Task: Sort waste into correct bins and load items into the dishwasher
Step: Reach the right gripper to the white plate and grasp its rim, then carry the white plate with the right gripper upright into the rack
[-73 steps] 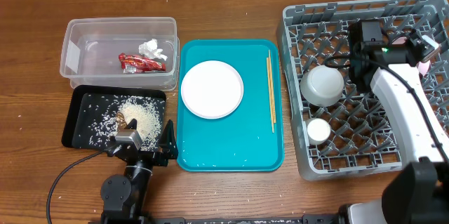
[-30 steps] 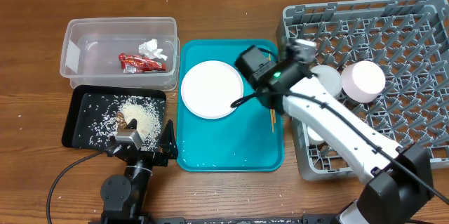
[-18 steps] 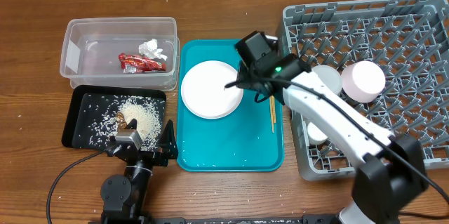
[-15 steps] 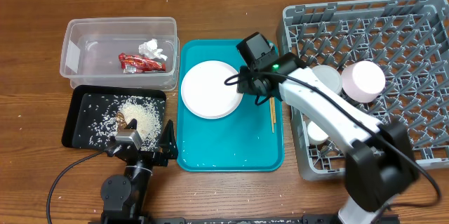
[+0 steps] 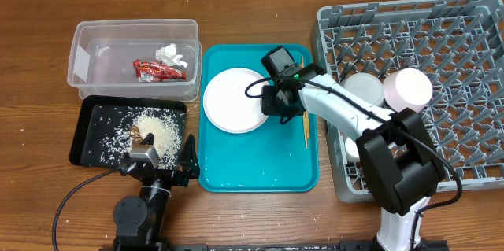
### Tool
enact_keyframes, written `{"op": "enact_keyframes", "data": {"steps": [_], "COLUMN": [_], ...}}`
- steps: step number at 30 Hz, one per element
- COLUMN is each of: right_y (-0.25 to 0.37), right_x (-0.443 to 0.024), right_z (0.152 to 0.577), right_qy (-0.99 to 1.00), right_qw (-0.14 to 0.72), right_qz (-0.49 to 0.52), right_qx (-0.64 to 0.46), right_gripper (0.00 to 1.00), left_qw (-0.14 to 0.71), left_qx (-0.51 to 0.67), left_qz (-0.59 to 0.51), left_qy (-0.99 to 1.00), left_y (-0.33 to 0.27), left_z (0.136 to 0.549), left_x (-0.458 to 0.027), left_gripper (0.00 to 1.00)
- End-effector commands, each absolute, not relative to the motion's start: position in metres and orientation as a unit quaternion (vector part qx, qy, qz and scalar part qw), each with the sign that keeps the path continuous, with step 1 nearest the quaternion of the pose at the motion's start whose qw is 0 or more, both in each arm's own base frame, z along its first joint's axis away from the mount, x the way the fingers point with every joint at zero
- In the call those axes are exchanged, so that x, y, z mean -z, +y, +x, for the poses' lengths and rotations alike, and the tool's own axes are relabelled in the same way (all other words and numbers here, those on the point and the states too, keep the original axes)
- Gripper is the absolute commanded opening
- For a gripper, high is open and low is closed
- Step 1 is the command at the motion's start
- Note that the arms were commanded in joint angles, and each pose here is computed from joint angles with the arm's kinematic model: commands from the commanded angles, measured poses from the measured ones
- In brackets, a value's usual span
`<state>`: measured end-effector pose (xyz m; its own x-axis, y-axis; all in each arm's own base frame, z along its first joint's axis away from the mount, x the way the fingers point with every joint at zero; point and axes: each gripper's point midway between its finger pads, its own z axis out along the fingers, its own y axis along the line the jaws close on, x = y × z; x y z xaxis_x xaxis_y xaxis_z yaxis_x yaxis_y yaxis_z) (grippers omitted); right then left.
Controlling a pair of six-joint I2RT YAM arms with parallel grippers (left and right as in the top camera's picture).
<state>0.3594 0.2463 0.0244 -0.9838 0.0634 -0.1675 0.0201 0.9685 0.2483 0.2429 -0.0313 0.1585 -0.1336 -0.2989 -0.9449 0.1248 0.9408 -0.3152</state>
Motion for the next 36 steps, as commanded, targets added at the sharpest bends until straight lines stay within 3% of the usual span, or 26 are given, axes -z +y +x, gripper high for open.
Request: {"op": "enact_keyframes", "data": {"steps": [1, 3, 5, 7, 12, 17, 23, 26, 29, 36], "right_y": [0.247, 0.246, 0.244, 0.239, 0.226, 0.180, 0.040, -0.028, -0.079, -0.156], "right_x": [-0.018, -0.012, -0.008, -0.011, -0.049, -0.138, -0.275, -0.323, -0.336, -0.300], "right_z": [0.359, 0.358, 0.355, 0.357, 0.368, 0.380, 0.359, 0.328, 0.300, 0.288], "right_qy": [0.987, 0.986, 0.986, 0.986, 0.980, 0.959, 0.853, 0.773, 0.731, 0.708], "right_qw": [0.090, 0.093, 0.090, 0.091, 0.129, 0.250, 0.461, 0.513, 0.495, 0.408], "right_qz": [0.029, 0.037, 0.038, 0.043, 0.057, 0.088, 0.217, 0.291, 0.335, 0.408], "right_qx": [-0.132, -0.135, -0.133, -0.132, -0.142, -0.101, 0.112, 0.234, 0.328, 0.407], "right_gripper": [0.37, 0.32, 0.13, 0.04, 0.04, 0.04, 0.04, 0.04, 0.04, 0.04], "left_qw": [0.657, 0.657, 0.657, 0.657, 0.657, 0.657, 0.657, 0.657, 0.657, 0.657], "left_qx": [0.165, 0.165, 0.166, 0.166, 0.166, 0.165, 0.165, 0.165, 0.166, 0.165], "left_qz": [-0.060, -0.060, -0.060, -0.060, -0.060, -0.060, -0.060, -0.060, -0.060, -0.060], "left_qy": [0.733, 0.733, 0.733, 0.733, 0.733, 0.733, 0.733, 0.733, 0.733, 0.733], "left_y": [-0.031, -0.031, -0.031, -0.031, -0.031, -0.031, -0.031, -0.031, -0.031, -0.031], "left_z": [0.243, 0.243, 0.243, 0.243, 0.243, 0.243, 0.243, 0.243, 0.243, 0.243], "left_x": [-0.158, -0.158, -0.158, -0.158, -0.158, -0.158, -0.158, -0.158, -0.158, -0.158], "left_gripper": [1.00, 1.00, 1.00, 1.00, 1.00, 1.00, 1.00, 1.00, 1.00, 1.00]}}
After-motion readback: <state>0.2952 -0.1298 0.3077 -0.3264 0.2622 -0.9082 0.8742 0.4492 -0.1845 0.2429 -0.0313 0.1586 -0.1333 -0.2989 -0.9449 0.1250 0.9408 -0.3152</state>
